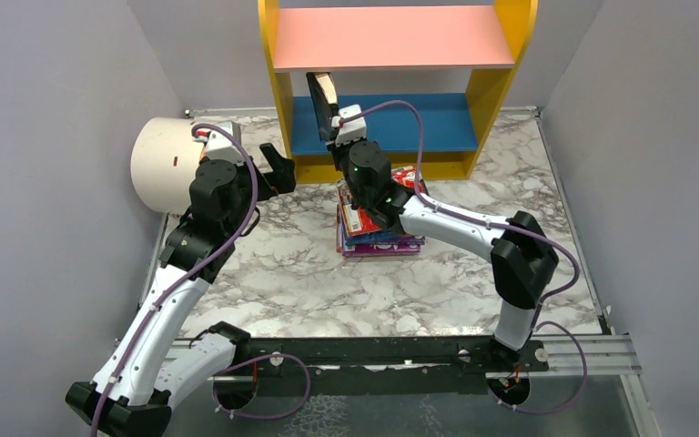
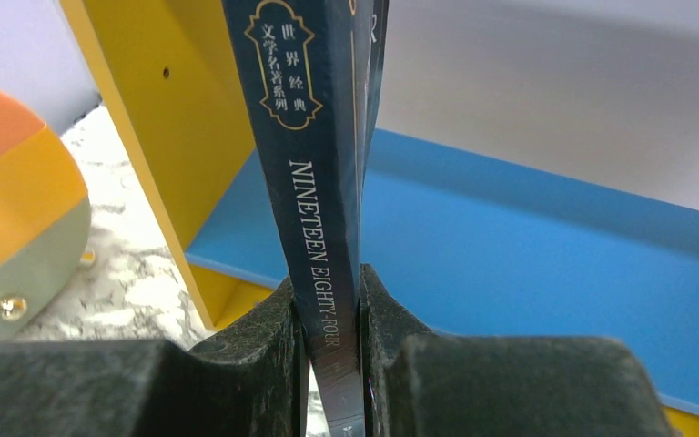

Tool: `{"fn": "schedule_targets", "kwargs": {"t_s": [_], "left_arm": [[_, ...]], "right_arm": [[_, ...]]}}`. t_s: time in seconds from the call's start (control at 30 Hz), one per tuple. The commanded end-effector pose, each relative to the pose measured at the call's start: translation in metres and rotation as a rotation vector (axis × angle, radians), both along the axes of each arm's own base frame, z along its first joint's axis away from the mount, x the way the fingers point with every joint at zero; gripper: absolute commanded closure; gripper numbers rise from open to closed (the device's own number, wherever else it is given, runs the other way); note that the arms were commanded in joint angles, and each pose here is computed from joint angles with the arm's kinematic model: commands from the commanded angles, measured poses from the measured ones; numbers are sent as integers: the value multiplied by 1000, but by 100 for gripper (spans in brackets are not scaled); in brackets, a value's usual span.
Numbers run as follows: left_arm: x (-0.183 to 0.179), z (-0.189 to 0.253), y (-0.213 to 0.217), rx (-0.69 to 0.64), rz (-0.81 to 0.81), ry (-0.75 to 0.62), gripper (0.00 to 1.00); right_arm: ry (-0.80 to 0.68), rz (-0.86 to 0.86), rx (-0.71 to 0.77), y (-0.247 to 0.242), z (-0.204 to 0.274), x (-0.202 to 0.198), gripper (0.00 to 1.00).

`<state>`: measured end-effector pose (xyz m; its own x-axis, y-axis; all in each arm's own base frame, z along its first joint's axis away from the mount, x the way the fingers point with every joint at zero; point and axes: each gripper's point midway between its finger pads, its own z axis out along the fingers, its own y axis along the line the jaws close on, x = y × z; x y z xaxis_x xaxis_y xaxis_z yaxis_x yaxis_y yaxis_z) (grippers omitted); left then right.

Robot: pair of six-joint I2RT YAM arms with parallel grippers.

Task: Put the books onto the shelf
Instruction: Place the book on the shelf.

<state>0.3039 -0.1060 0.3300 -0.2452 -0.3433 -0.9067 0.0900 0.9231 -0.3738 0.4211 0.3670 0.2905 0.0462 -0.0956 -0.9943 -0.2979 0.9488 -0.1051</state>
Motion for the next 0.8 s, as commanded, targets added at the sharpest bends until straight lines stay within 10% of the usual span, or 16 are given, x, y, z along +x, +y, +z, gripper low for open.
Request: {"fn": "schedule_targets", "kwargs": {"t_s": [0.0, 0.77], "left_arm": [[-3, -1, 9, 16, 27, -6, 1], [-11, -10, 19, 34, 49, -8, 1]], "right_arm": [[-161, -61, 211, -1, 67, 13, 99], [-247, -101, 299, 42, 39, 54, 99]]}}
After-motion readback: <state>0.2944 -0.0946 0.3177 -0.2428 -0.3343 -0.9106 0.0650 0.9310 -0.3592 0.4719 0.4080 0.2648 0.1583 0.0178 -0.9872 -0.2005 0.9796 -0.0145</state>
